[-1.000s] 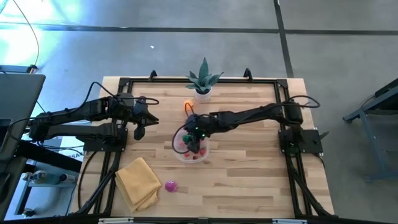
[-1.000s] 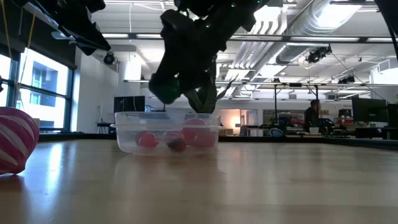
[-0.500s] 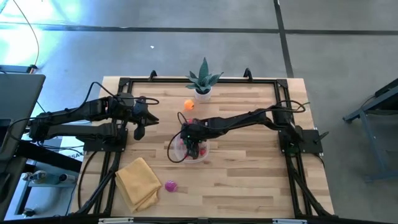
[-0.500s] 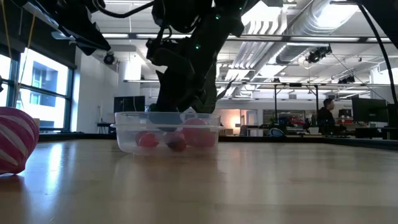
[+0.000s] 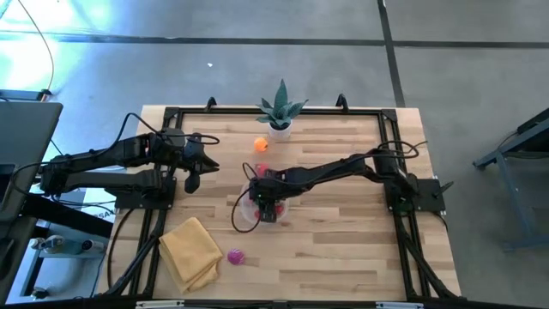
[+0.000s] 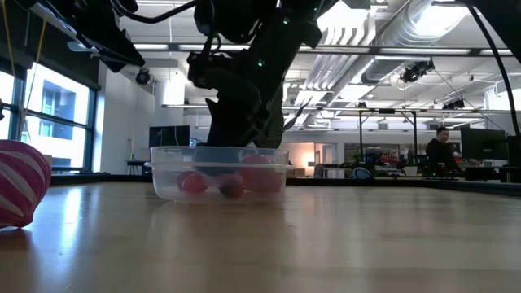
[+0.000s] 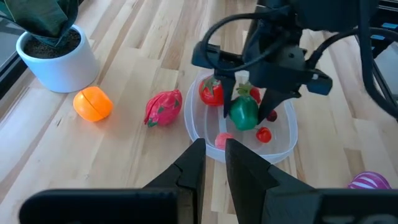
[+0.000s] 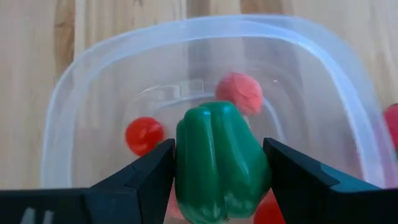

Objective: Pick and placing Produce into tupperware
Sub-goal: Put the green bell pepper into the transparent bin, then put the orange into the transparent bin

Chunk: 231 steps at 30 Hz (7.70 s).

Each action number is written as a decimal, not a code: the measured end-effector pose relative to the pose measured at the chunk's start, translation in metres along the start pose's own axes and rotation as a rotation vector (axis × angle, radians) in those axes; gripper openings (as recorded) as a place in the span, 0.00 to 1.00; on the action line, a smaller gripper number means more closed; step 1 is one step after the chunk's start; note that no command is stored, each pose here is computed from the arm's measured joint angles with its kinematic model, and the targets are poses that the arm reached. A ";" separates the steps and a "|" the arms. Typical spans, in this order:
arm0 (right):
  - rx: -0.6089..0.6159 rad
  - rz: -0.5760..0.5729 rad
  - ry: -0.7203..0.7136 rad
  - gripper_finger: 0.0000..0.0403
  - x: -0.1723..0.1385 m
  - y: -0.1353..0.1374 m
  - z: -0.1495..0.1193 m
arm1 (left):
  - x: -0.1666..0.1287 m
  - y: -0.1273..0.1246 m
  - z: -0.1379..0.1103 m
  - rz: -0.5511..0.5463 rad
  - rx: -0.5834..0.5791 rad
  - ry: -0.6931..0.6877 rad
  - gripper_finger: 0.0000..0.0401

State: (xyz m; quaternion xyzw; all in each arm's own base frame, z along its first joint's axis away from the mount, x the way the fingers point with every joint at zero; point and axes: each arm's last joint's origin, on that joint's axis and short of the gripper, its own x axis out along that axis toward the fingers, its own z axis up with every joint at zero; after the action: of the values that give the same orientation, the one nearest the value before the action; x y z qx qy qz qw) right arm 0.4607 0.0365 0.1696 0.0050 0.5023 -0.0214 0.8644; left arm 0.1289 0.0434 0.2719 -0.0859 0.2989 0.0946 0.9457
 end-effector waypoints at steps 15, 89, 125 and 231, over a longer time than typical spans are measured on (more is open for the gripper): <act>0.012 -0.078 0.003 0.56 0.001 -0.002 -0.002 | 0.000 0.000 0.000 0.000 0.000 0.000 0.13; 0.383 -0.528 0.257 0.62 -0.167 0.019 -0.116 | 0.000 0.000 0.000 0.000 0.000 0.001 0.13; 0.066 -0.098 -0.454 0.16 -0.251 -0.044 -0.182 | 0.000 0.000 0.000 0.000 0.000 0.001 0.13; 0.097 -0.092 -0.384 0.12 -0.250 -0.044 -0.190 | 0.201 0.107 0.107 0.419 -0.535 0.565 0.51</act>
State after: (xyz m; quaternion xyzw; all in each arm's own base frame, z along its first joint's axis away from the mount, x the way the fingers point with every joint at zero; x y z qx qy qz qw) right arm 0.1705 0.0065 0.2931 0.0197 0.3265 -0.0857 0.9411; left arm 0.3240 0.1958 0.2299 -0.2877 0.5216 0.3313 0.7317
